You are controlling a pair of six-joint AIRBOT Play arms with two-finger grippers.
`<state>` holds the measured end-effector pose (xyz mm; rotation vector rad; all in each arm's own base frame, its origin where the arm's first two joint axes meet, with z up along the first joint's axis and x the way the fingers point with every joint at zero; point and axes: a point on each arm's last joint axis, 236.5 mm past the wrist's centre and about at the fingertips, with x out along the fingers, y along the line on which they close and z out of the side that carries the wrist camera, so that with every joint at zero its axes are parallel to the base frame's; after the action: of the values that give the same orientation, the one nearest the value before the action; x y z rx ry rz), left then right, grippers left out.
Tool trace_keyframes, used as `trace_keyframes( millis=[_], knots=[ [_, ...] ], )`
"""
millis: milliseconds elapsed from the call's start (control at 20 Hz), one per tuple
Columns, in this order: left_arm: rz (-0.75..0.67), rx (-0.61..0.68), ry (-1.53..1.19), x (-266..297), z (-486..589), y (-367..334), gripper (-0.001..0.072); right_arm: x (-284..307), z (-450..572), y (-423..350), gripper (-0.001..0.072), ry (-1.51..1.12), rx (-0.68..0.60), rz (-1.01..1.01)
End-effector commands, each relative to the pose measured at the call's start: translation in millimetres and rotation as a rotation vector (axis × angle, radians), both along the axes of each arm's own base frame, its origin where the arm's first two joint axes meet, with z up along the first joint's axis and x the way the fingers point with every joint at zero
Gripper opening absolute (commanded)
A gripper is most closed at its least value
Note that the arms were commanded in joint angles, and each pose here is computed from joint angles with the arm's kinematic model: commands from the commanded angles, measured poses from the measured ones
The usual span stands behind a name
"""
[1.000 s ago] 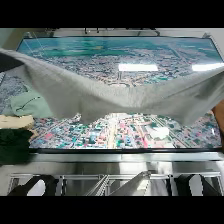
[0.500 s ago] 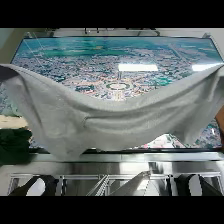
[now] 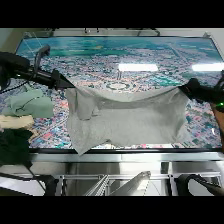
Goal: Fold the shirts.
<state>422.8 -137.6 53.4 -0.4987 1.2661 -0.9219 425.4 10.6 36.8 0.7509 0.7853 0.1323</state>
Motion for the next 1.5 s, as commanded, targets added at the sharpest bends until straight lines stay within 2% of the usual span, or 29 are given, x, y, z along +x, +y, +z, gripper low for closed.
trace_keyframes(
  millis=[0,100,150,200,250,300,350,400,550,650,700,850,900,950,1000,1100,1150,1200,1250,1350,1450],
  knots=[
    [0.002,0.033,-0.032,44,-32,-11,0.0017,34,-35,-7,0.0018,0.045,-0.044,0.0],
    [0.034,0.044,-0.111,72,-24,-11,0.0017,46,-30,-16,0.0019,0.017,-0.065,-0.02],
    [0.055,0.047,-0.132,83,-19,-10,0.0015,52,-26,-20,0.0101,-0.005,-0.087,-0.019],
    [0.059,0.047,-0.145,89,-14,-9,0.0017,57,-19,-24,0.0345,-0.023,-0.102,-0.025],
    [0.061,0.046,-0.15,91,-6,-9,0.0131,61,-11,-32,0.04,-0.041,-0.12,-0.03],
    [0.051,0.045,-0.167,91,3,-7,0.039,63,-1,-39,0.04,-0.054,-0.124,-0.028],
    [0.039,0.046,-0.183,90,14,-2,0.0616,61,9,-45,0.0401,-0.057,-0.114,-0.019],
    [0.046,0.045,-0.174,89,25,4,0.0711,54,19,-52,0.0402,-0.048,-0.09,-0.004],
    [0.062,0.037,-0.064,63,42,32,0.0711,10,35,-65,0.04,0.018,-0.021,0.064],
    [0.045,0.026,0.041,25,41,45,0.071,-35,38,-68,0.0393,0.093,-0.027,0.1],
    [0.042,0.015,0.085,2,42,47,0.071,-59,40,-69,0.0343,0.122,-0.06,0.092],
    [0.0,-0.053,0.079,-81,59,31,0.071,-121,68,-54,0.0343,0.068,-0.141,0.007],
    [0.026,-0.065,0.028,-103,66,25,0.071,-143,73,-54,0.0343,0.056,-0.192,-0.059],
    [0.086,-0.043,-0.031,-117,63,23,0.0709,-164,68,-63,0.0353,0.077,-0.25,-0.153],
    [0.187,0.047,-0.082,-126,46,33,0.0692,-185,55,-77,0.0445,0.117,-0.311,-0.253],
    [0.378,0.282,-0.143,-146,-4,72,0.069,-213,18,-88,0.0455,0.211,-0.36,-0.32],
    [0.446,0.34,-0.129,-160,-25,85,0.0603,-217,0,-82,0.0455,0.256,-0.328,-0.301],
    [0.48,0.349,-0.091,-176,-44,90,0.0421,-219,-16,-74,0.0455,0.3,-0.286,-0.27],
    [0.522,0.333,-0.044,-187,-61,92,0.0399,-219,-26,-71,0.0454,0.336,-0.251,-0.257],
    [0.597,0.271,0.006,-190,-81,88,0.04,-215,-37,-66,0.0454,0.369,-0.214,-0.215],
    [0.603,0.197,0.112,-200,-100,74,0.0401,-215,-44,-63,0.0454,0.394,-0.194,-0.188]
  ],
)
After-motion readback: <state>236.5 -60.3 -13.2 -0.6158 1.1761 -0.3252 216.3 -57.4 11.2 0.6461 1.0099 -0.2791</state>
